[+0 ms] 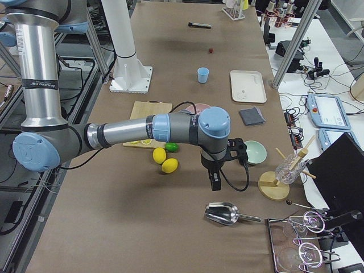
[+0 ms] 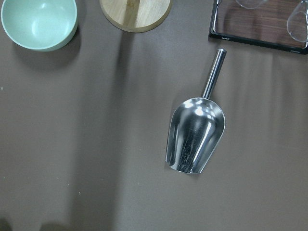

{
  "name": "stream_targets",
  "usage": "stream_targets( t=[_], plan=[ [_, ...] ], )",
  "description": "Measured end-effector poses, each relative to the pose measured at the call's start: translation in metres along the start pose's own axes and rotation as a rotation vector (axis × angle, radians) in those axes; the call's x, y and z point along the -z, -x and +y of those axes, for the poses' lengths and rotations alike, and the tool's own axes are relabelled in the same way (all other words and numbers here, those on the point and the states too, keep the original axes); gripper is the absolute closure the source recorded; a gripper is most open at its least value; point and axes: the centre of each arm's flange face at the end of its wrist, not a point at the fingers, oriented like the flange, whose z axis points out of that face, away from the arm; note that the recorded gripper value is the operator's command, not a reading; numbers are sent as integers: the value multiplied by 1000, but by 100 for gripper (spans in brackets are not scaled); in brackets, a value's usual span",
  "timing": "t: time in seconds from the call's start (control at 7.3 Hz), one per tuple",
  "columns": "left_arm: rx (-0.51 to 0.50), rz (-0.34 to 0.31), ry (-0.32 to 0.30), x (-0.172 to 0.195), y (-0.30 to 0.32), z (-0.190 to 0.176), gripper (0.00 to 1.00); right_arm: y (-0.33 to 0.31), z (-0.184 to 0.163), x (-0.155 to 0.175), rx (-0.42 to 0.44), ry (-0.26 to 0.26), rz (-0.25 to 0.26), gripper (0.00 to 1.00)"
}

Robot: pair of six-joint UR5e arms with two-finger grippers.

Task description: Mash ice and strawberries in cup

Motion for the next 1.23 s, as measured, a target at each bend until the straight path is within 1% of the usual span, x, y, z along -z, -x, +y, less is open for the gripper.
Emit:
stream_targets(
  t=[0.27, 0.41, 0.55, 0.68, 1.1, 1.23],
  plan=[
    [-1, 3, -4, 2, -1, 1, 1, 6, -5, 4, 14, -9, -1, 1],
    [-1, 3, -4, 3, -1, 4, 1, 19, -9, 4, 37, -14, -15, 1],
    [-2, 2, -4, 2, -1, 8, 1, 38, -15, 3, 60, -17, -39, 1],
    [-5, 2, -7, 2, 0, 11, 1, 64, -26, 0, 54, -13, -47, 1],
    [-7, 1, -15, 4, 0, 12, 1, 163, -56, -22, -8, 17, -8, 2],
    [-6, 1, -16, 4, 1, 13, 1, 203, -66, -34, -38, 16, 7, 2]
  ],
)
